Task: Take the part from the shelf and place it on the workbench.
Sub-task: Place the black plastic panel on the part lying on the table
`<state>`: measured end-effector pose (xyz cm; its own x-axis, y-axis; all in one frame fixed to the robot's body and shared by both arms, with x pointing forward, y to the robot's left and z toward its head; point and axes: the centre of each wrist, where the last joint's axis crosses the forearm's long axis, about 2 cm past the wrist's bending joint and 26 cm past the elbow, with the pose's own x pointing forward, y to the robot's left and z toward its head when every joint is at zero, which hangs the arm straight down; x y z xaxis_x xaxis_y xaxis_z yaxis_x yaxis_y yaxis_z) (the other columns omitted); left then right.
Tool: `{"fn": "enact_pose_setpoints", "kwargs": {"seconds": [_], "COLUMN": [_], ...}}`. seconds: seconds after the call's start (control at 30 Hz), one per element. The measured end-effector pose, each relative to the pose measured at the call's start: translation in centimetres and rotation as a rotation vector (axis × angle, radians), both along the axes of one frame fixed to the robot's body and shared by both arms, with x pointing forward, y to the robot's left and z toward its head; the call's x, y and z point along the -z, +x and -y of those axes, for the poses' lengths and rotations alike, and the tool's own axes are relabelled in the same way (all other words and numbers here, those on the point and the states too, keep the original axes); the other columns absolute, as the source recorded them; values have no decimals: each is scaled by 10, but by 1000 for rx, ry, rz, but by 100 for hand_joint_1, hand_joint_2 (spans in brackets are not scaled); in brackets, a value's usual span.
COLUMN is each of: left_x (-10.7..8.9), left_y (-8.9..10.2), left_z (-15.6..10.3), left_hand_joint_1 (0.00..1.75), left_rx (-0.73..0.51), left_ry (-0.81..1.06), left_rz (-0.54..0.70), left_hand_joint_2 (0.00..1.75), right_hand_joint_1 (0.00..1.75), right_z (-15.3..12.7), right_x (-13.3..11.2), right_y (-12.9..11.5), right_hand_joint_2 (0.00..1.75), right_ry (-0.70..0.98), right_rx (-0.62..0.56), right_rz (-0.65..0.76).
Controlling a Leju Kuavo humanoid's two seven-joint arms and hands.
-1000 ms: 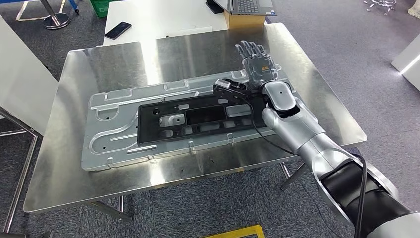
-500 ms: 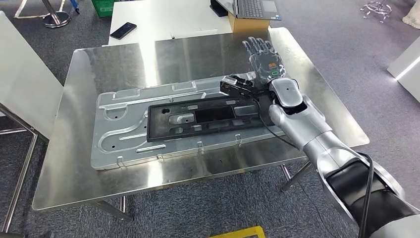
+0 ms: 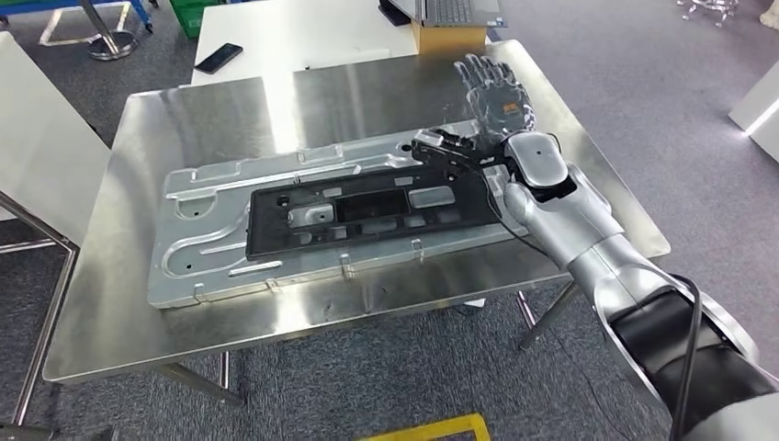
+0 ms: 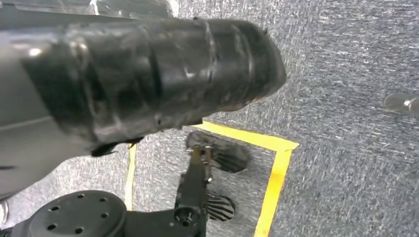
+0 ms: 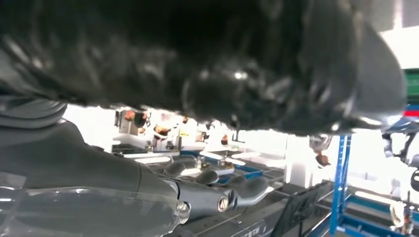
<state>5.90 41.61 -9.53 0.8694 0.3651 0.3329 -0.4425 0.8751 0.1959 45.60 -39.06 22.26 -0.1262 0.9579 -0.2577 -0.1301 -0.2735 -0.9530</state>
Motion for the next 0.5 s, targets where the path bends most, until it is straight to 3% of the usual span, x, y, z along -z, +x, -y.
{"fn": "enact_pose_setpoints", "kwargs": {"seconds": [0.5], "left_x": [0], "left_y": [5], "left_z": [2], "left_hand_joint_1": [0], "left_rx": [2], "left_ry": [0], "left_rz": [12], "left_hand_joint_2": [0], "right_hand_joint_1": [0], "right_z": [8], "right_x": [-9], "right_y": [1], "right_hand_joint_2": [0], "right_ry": [-22], "right_rx": [11], "right_rz": [8]}}
